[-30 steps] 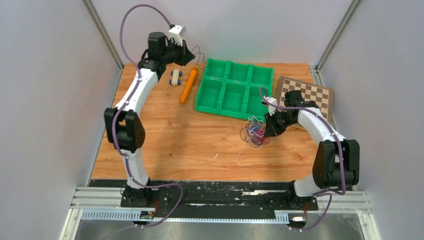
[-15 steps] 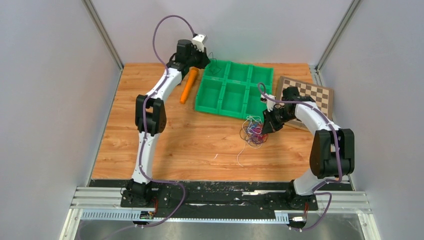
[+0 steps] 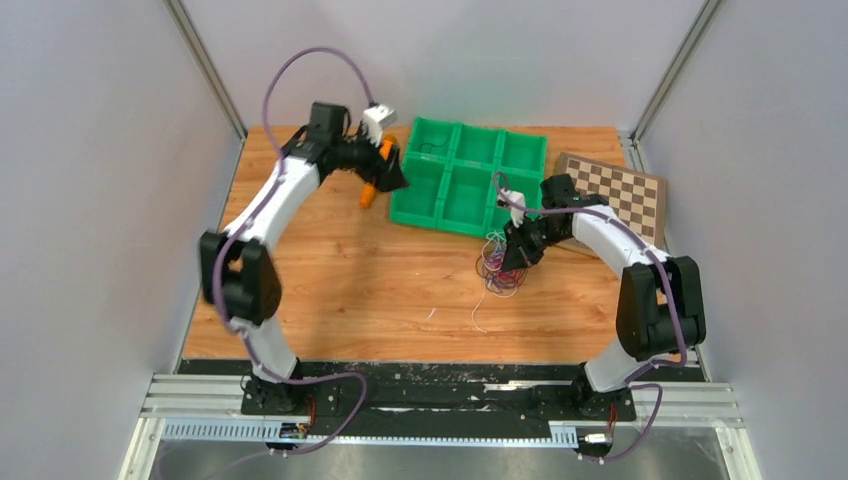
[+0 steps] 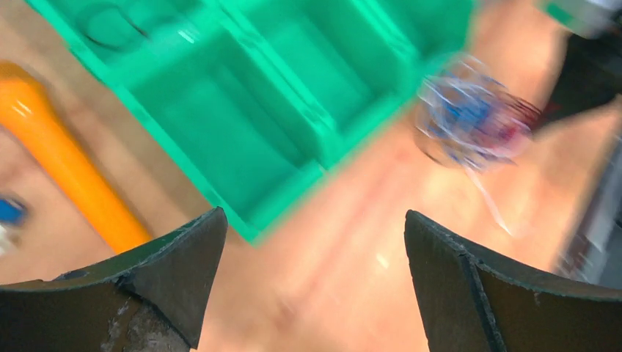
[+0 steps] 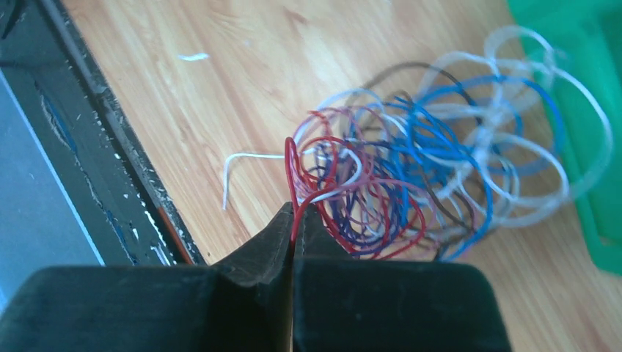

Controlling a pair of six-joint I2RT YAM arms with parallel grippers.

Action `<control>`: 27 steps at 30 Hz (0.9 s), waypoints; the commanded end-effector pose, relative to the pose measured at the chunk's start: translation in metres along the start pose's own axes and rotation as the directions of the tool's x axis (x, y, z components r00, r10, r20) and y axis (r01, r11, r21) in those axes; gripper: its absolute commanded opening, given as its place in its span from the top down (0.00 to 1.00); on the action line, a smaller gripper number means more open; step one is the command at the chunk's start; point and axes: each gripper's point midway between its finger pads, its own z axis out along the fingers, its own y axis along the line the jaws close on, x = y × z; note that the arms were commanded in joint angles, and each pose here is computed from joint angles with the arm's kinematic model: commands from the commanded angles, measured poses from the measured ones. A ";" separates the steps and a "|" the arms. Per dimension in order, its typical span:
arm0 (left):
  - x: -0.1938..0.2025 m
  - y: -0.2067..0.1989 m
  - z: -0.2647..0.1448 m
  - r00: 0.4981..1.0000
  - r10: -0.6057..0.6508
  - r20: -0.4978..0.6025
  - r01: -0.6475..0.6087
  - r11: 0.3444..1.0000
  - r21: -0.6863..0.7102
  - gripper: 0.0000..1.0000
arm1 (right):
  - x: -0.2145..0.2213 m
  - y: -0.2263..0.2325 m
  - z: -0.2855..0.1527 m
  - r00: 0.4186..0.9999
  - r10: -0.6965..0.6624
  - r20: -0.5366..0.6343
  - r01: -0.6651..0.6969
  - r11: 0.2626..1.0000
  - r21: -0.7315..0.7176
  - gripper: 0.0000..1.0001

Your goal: Untangle the cables

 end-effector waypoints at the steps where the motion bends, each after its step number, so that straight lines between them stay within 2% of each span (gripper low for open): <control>1: 0.068 -0.109 -0.072 0.999 -0.046 -0.028 0.052 0.947 0.318 0.03 | -0.036 0.049 0.014 0.963 -0.242 0.117 0.252 0.964 -0.080 1.00; 2: 0.071 -0.125 -0.084 0.999 -0.048 0.004 0.044 0.943 0.331 0.03 | -0.037 0.058 0.020 0.952 -0.277 0.127 0.290 0.952 -0.095 1.00; 3: 0.104 -0.136 -0.078 0.993 -0.116 -0.026 0.118 0.927 0.355 0.05 | -0.039 0.070 0.026 0.938 -0.318 0.138 0.334 0.936 -0.114 1.00; 4: 0.108 -0.146 -0.086 0.993 -0.115 0.003 0.106 0.928 0.357 0.05 | -0.042 0.082 0.031 0.921 -0.357 0.155 0.378 0.916 -0.137 1.00; 5: 0.130 -0.152 -0.081 0.989 -0.150 0.000 0.140 0.923 0.360 0.07 | -0.045 0.093 0.034 0.905 -0.388 0.172 0.415 0.895 -0.161 1.00; 6: 0.125 -0.156 -0.085 0.992 -0.110 0.064 0.080 0.932 0.354 0.08 | -0.048 0.105 0.037 0.889 -0.416 0.192 0.449 0.874 -0.186 1.00; 7: 0.148 -0.161 -0.082 0.990 -0.134 0.036 0.112 0.928 0.356 0.11 | -0.051 0.117 0.036 0.874 -0.438 0.212 0.478 0.853 -0.209 1.00; 8: 0.146 -0.163 -0.085 0.992 -0.108 0.070 0.077 0.934 0.349 0.12 | -0.052 0.126 0.036 0.861 -0.457 0.224 0.501 0.836 -0.223 1.00; 9: 0.158 -0.163 -0.083 0.992 -0.118 0.054 0.093 0.937 0.336 0.16 | -0.052 0.130 0.035 0.853 -0.468 0.232 0.515 0.827 -0.227 1.00; 11: 0.166 -0.161 -0.082 0.993 -0.110 0.050 0.089 0.945 0.315 0.22 | -0.041 0.124 0.037 0.861 -0.467 0.203 0.504 0.838 -0.211 1.00; 14: 0.178 -0.152 -0.069 0.993 -0.113 0.014 0.105 0.956 0.272 0.31 | -0.005 0.097 0.045 0.889 -0.447 0.102 0.458 0.872 -0.172 1.00; 18: 0.182 -0.143 -0.044 0.977 -0.211 -0.040 0.214 0.945 0.249 0.39 | 0.028 0.074 0.060 0.915 -0.402 -0.034 0.393 0.907 -0.149 1.00; 21: 0.188 -0.141 -0.029 0.953 -0.288 -0.093 0.302 0.913 0.275 0.42 | 0.034 0.065 0.068 0.927 -0.366 -0.077 0.353 0.924 -0.147 1.00; 27: 0.194 -0.136 -0.009 0.935 -0.325 -0.143 0.353 0.897 0.268 0.41 | 0.031 0.060 0.072 0.933 -0.350 -0.083 0.338 0.931 -0.135 1.00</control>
